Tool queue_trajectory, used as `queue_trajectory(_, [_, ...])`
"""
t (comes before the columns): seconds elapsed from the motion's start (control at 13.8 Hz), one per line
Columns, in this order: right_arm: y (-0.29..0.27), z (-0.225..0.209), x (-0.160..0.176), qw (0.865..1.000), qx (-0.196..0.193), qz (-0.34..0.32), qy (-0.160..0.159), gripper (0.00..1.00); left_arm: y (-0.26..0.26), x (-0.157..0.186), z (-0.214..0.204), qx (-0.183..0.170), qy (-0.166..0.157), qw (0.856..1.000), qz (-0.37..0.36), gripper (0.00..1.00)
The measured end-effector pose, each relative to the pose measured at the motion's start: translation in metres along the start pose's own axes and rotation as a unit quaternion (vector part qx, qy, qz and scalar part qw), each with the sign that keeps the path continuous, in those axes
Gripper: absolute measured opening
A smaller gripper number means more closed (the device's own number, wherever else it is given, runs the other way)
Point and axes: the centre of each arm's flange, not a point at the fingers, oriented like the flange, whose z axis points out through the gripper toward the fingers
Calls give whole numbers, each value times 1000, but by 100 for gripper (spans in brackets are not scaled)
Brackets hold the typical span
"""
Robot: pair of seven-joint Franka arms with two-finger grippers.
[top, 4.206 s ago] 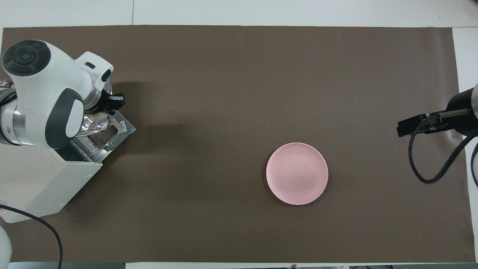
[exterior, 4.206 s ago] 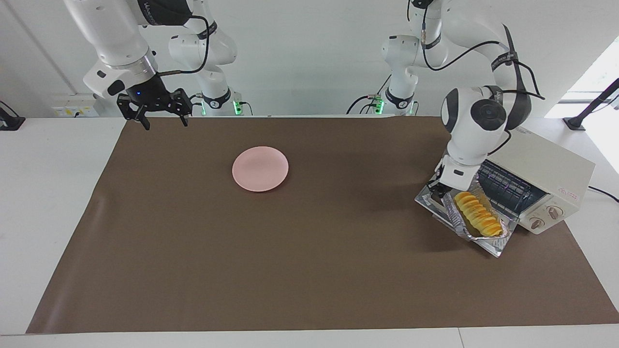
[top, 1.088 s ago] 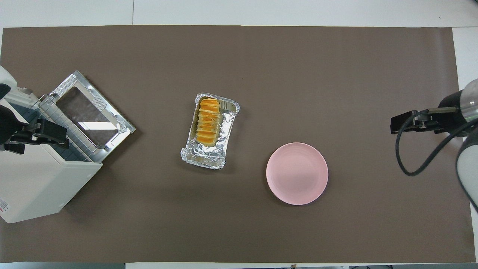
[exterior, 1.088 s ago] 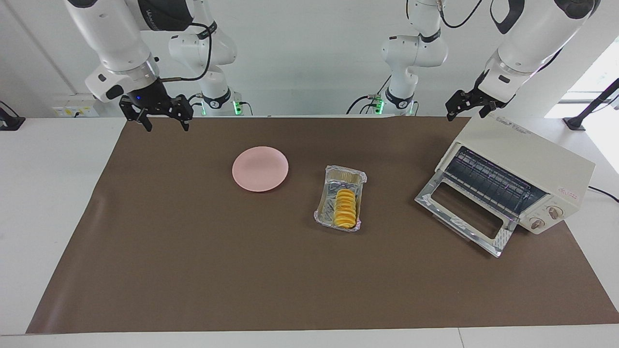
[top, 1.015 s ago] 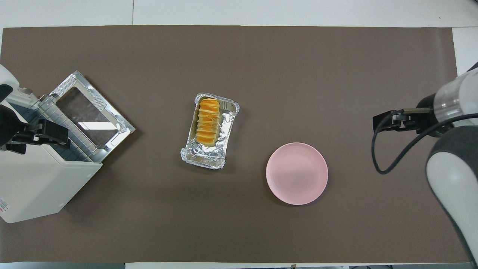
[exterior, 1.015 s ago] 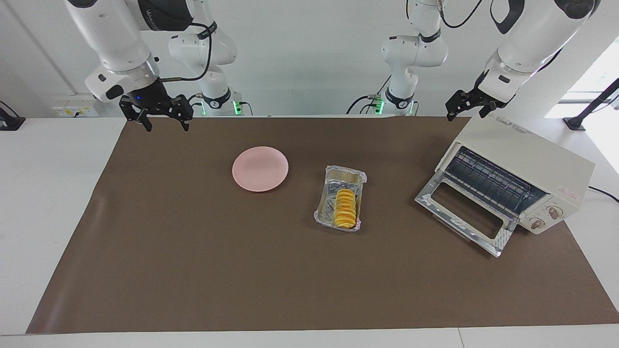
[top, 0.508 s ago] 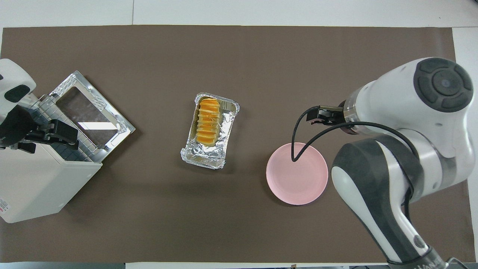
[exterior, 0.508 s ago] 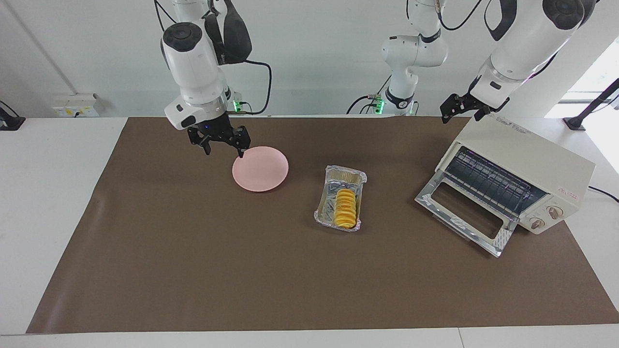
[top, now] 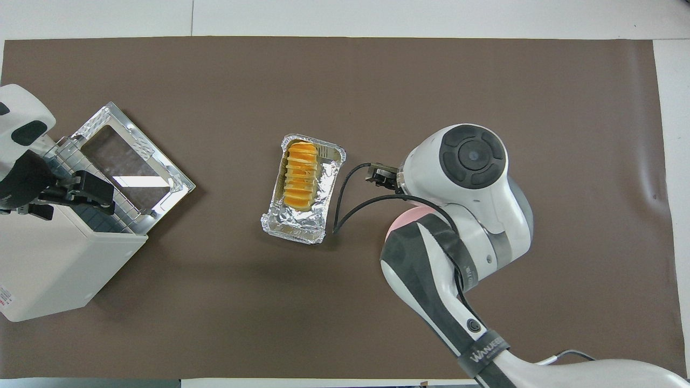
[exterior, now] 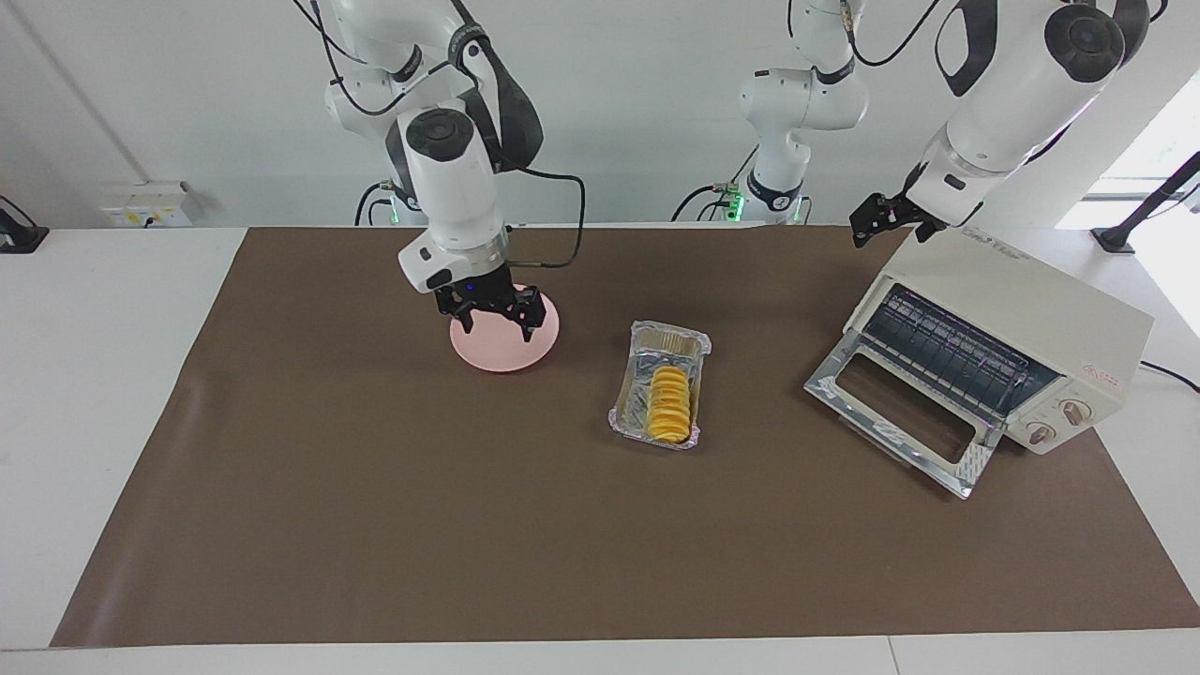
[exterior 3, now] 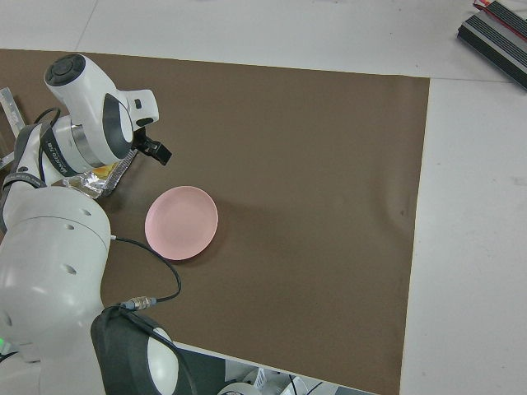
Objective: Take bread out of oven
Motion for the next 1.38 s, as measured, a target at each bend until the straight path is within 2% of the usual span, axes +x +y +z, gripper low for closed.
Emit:
queue_trajectory(0.29, [-55, 53, -41, 998, -24, 55, 14, 100, 0, -3, -7, -1, 8, 1000, 2, 100])
queue_trajectory(0.44, [-79, 77, -55, 997, -27, 69, 9, 100, -1, -4, -9, -2, 10, 1000, 2, 100])
queue_trajectory(0.65, [-92, 100, -52, 997, -22, 74, 10, 100, -2, -6, -11, -3, 14, 1000, 1, 100])
queue_trajectory(0.87, [-91, 101, -46, 997, -16, 78, 16, 100, -2, -6, -12, -3, 14, 1000, 1, 100])
queue_trajectory(1.02, [-91, 102, -46, 997, -13, 77, 18, 96, -2, -6, -12, -3, 14, 1000, 1, 100])
queue_trajectory(1.23, [-92, 104, -46, 997, -5, 71, 27, 61, -2, -6, -12, -3, 14, 1000, 1, 100])
queue_trajectory(1.38, [-92, 105, -46, 998, -13, 52, 44, 39, -2, -6, -12, -3, 14, 1000, 1, 100])
